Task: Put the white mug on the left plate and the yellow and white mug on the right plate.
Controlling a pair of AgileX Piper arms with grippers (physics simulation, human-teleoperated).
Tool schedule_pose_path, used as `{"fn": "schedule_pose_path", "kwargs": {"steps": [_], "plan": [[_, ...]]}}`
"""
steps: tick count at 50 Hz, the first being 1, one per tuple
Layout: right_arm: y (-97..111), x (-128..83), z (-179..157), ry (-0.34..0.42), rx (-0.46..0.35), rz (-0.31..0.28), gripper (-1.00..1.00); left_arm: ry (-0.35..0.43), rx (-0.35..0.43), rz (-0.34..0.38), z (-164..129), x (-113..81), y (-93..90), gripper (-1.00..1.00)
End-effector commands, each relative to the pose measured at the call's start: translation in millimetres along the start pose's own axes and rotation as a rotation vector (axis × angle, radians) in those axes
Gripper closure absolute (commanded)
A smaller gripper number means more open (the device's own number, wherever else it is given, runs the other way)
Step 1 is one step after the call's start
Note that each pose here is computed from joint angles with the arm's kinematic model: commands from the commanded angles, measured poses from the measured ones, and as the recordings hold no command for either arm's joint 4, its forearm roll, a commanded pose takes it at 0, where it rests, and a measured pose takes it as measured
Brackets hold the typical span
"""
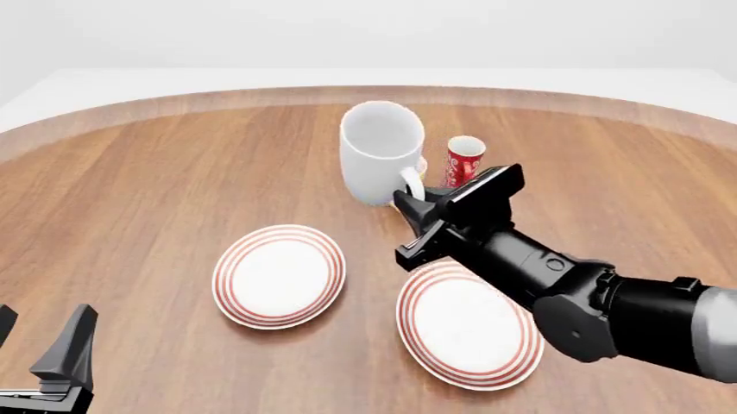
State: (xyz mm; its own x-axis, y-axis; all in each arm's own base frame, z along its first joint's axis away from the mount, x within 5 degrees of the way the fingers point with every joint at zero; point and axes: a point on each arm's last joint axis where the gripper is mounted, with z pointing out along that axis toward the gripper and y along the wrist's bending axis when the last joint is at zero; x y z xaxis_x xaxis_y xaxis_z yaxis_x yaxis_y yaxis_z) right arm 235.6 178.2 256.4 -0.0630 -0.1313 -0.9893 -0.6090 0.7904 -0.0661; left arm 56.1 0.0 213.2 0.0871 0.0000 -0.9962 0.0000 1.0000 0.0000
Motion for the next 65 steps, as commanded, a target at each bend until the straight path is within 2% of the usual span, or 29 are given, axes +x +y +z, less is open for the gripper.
{"fn": "schedule_pose_path", "kwargs": {"steps": [1, 11, 13, 35, 36, 43, 53, 55, 65], "plan": [[8, 5, 18, 0.012, -0.024, 0.008, 1.00, 0.000, 0.000, 0.000, 0, 0.0, 0.0, -1.00], [8, 5, 18, 0.012, -0.024, 0.008, 1.00, 0.000, 0.000, 0.000, 0, 0.0, 0.0, -1.00], [15, 11, 33, 0.028, -0.045, 0.015, 1.00, 0.000, 0.000, 0.000, 0, 0.0, 0.0, -1.00], [28, 20, 51, 0.055, -0.080, 0.019, 1.00, 0.000, 0.000, 0.000, 0, 0.0, 0.0, -1.00], [32, 24, 60, 0.067, -0.089, 0.020, 1.00, 0.000, 0.000, 0.000, 0, 0.0, 0.0, -1.00], [37, 30, 67, 0.080, -0.100, 0.029, 1.00, 0.000, 0.000, 0.000, 0, 0.0, 0.0, -1.00], [37, 30, 67, 0.080, -0.100, 0.029, 1.00, 0.000, 0.000, 0.000, 0, 0.0, 0.0, -1.00], [46, 39, 80, 0.105, -0.118, 0.036, 1.00, 0.000, 0.000, 0.000, 0, 0.0, 0.0, -1.00], [49, 42, 85, 0.112, -0.125, 0.043, 1.00, 0.000, 0.000, 0.000, 0, 0.0, 0.0, -1.00]]}}
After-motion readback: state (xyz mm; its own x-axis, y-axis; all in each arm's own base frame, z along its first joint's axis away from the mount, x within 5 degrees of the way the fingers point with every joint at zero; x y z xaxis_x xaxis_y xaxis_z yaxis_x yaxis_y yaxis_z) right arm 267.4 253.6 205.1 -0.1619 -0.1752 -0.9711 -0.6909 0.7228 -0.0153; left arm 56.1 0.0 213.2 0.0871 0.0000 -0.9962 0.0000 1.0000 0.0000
